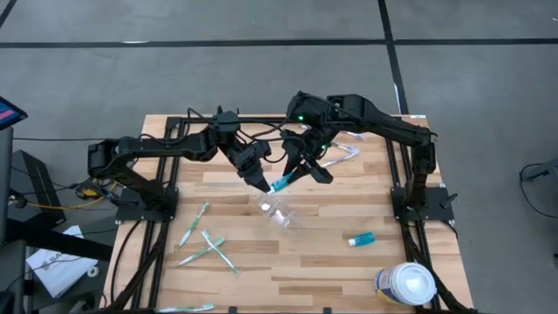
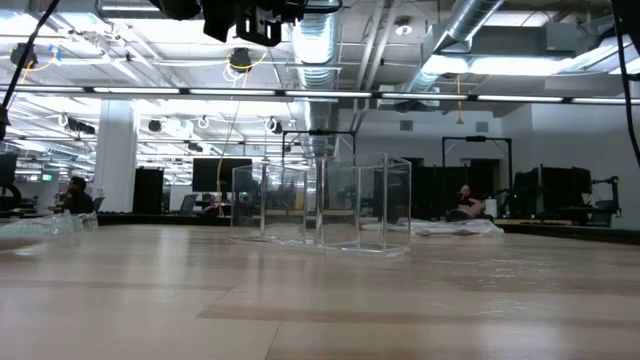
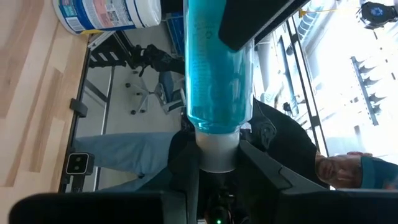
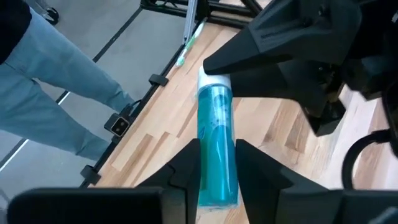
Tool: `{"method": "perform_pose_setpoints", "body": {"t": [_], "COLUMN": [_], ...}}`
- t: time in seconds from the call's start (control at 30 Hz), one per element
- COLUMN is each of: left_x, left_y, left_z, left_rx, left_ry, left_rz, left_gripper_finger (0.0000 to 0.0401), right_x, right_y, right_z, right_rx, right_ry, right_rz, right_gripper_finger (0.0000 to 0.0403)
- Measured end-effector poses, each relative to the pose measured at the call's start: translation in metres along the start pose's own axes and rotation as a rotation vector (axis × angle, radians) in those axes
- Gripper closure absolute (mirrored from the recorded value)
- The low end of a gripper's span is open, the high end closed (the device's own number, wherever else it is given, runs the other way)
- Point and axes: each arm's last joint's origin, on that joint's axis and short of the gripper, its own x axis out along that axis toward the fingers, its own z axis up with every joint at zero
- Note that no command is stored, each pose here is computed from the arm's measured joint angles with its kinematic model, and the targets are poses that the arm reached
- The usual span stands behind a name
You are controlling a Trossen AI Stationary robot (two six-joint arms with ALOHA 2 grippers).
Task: Pick & Place toothbrushing station
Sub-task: Put the blue mouthwash bottle into the transparent organizer
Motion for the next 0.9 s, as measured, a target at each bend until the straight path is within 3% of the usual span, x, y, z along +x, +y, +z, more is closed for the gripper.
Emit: {"method": "perform_pose_setpoints", "body": {"t": [0.17, 0.3, 0.47, 0.63, 0.8, 0.9], "left_x": [0.0, 0.0, 0.0, -0.001, -0.003, -0.005], "left_y": [0.004, -0.001, -0.002, -0.002, -0.001, 0.0], "left_z": [0.0, 0.0, 0.0, 0.0, 0.001, 0.002], "left_rx": [-0.025, 0.03, 0.043, 0.045, 0.044, 0.041], "left_ry": [0.001, 0.003, -0.002, 0.005, 0.007, 0.004], "left_rz": [0.012, -0.006, -0.007, -0.009, -0.006, -0.004], "left_gripper_finger": [0.0326, 0.0327, 0.0327, 0.0328, 0.0328, 0.0329], "right_x": [0.015, 0.027, 0.026, 0.021, 0.016, 0.015], "right_y": [-0.007, -0.012, -0.016, -0.021, -0.023, -0.022], "right_z": [-0.008, -0.008, -0.005, -0.006, -0.006, -0.006], "right_rx": [0.072, 0.043, 0.005, 0.049, 0.061, 0.058], "right_ry": [0.063, 0.07, 0.036, 0.022, -0.008, -0.01], "right_rz": [0.07, 0.089, 0.071, 0.064, 0.091, 0.092], "right_gripper_finger": [0.0292, 0.0279, 0.0348, 0.035, 0.0272, 0.0296]}}
